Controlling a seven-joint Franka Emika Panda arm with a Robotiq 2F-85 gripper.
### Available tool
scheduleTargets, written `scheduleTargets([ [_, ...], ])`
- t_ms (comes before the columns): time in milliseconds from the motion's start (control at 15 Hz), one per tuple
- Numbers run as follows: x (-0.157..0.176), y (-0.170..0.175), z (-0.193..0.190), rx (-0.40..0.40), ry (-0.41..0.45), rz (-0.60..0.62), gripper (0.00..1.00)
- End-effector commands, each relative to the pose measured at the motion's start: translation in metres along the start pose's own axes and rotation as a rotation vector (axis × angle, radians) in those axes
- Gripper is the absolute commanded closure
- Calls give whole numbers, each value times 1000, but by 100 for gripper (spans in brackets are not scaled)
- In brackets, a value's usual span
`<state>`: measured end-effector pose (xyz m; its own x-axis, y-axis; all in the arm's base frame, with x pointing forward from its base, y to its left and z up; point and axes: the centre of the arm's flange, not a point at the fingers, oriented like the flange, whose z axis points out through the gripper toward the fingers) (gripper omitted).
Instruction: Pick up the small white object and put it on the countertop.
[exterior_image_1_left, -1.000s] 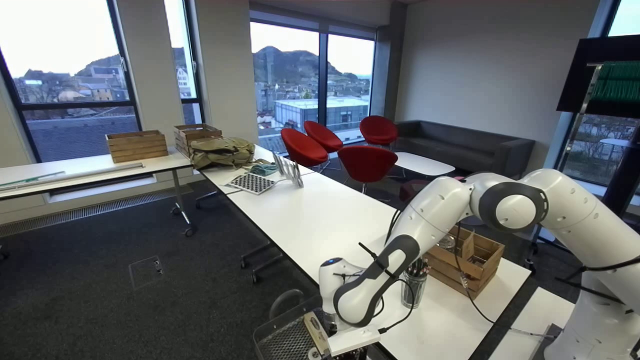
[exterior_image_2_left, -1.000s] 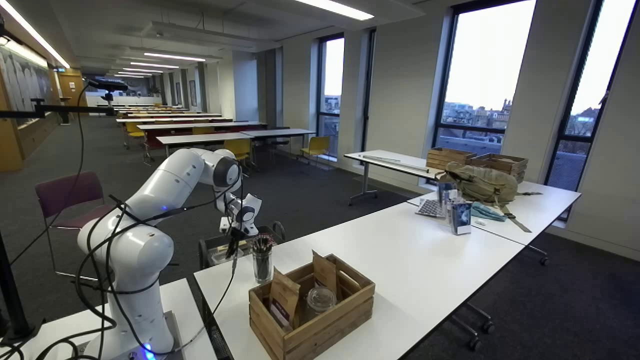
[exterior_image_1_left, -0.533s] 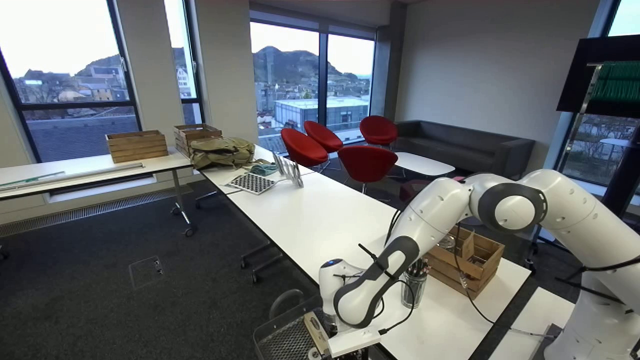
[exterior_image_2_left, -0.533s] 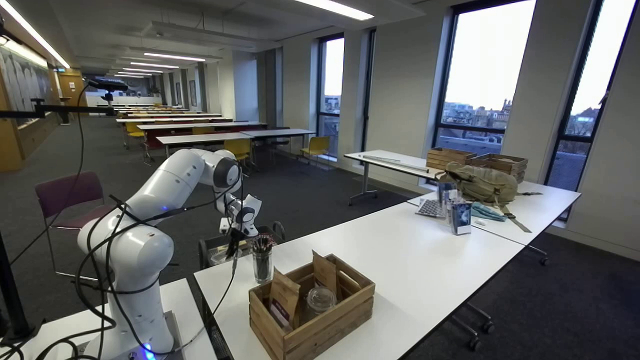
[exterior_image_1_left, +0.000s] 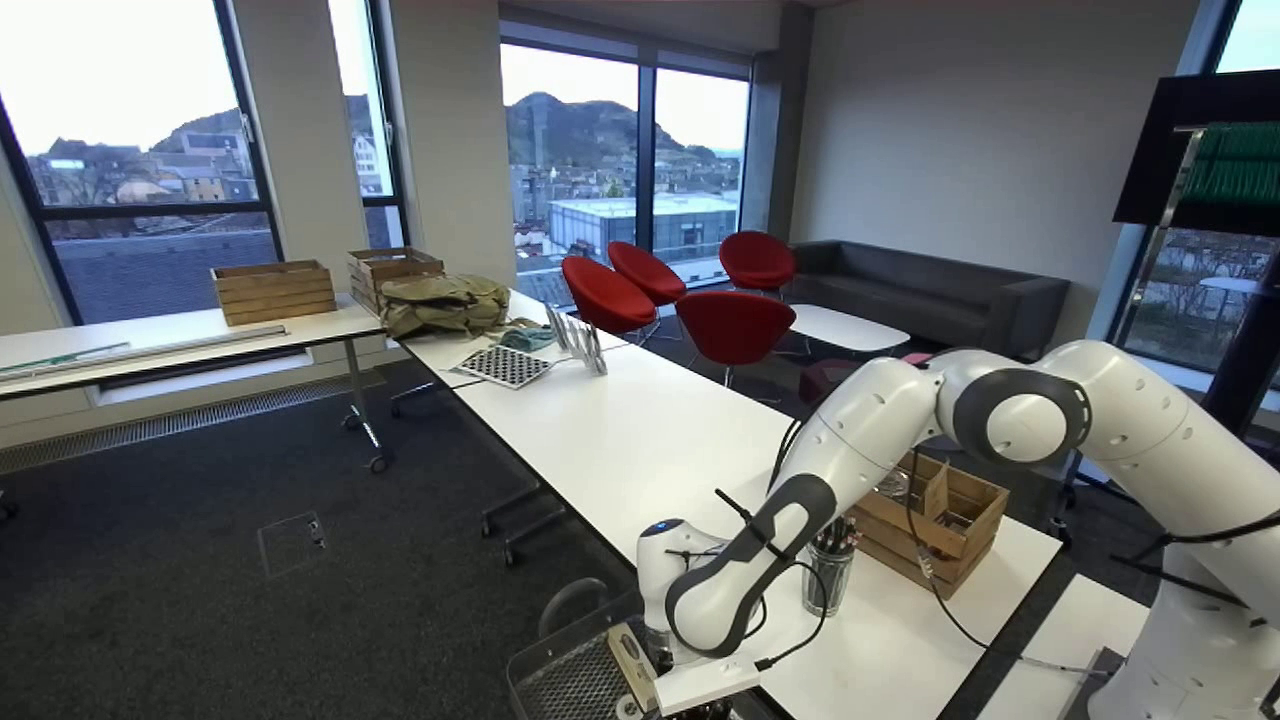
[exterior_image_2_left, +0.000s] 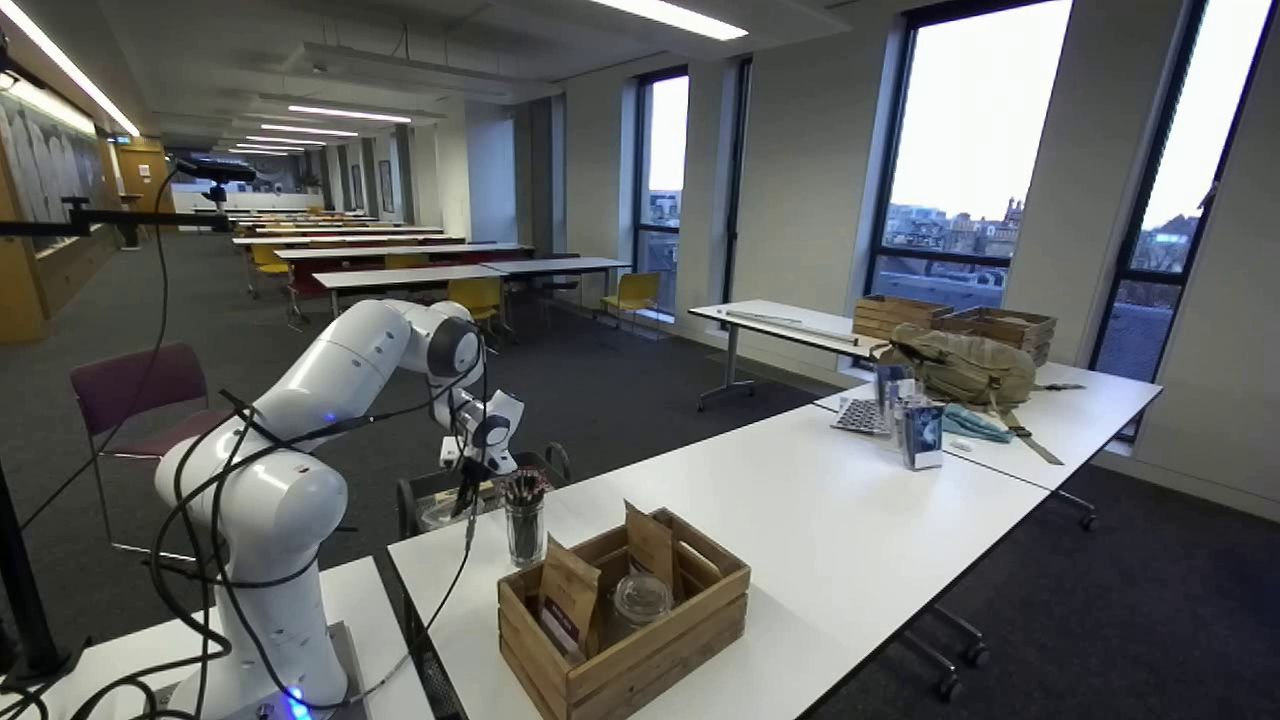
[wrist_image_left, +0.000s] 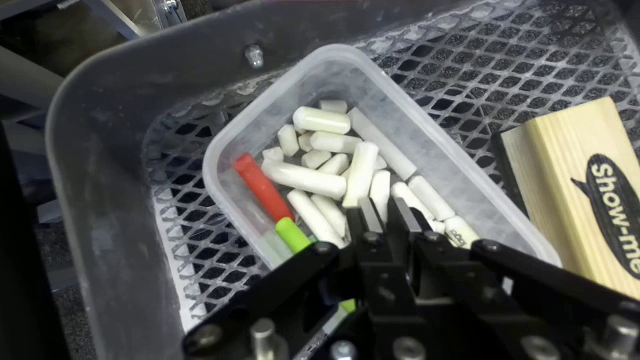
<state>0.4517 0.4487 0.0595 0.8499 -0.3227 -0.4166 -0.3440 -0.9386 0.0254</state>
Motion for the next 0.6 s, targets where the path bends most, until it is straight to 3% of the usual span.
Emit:
scheduleTargets([
  [0,4,-1,-1,19,0,14,98],
  [533,-8,2,-13,14,26,21,98],
])
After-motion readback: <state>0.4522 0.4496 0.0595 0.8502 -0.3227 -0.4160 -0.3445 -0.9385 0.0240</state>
